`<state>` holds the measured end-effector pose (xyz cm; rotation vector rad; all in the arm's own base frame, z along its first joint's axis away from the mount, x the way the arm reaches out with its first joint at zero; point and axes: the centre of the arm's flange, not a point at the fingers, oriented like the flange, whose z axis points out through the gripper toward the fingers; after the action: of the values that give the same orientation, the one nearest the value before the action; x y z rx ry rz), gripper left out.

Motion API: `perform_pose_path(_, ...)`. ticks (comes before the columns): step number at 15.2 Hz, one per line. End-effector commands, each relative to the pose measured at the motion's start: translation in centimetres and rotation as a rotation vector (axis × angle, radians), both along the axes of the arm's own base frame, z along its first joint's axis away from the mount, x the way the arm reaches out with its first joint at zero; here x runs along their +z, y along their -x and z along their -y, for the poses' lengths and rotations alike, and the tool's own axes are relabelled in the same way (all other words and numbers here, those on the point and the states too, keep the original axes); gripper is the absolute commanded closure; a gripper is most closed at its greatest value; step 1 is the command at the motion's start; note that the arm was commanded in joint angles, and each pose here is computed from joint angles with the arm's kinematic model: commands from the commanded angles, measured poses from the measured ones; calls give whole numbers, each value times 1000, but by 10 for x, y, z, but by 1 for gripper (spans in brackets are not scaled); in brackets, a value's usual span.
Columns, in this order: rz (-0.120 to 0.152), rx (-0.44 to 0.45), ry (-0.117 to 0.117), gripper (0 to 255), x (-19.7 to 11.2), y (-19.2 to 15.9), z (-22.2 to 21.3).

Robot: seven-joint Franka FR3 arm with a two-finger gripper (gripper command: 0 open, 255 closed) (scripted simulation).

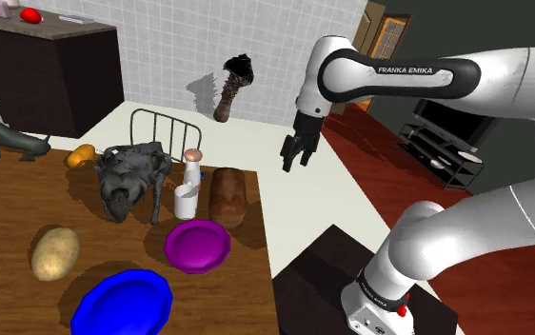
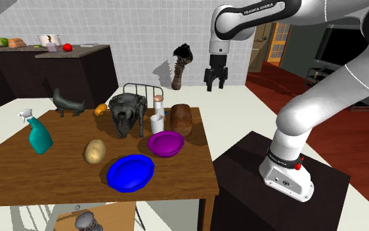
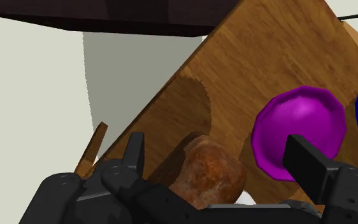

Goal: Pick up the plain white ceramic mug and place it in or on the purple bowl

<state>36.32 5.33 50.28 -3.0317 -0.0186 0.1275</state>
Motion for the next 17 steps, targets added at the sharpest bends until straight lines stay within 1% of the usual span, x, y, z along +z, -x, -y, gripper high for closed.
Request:
perform_pose_path(1,12,12,7,0,-14,-19,-17)
perform_pose_path(17,86,105,70,0,-123,-154,-133)
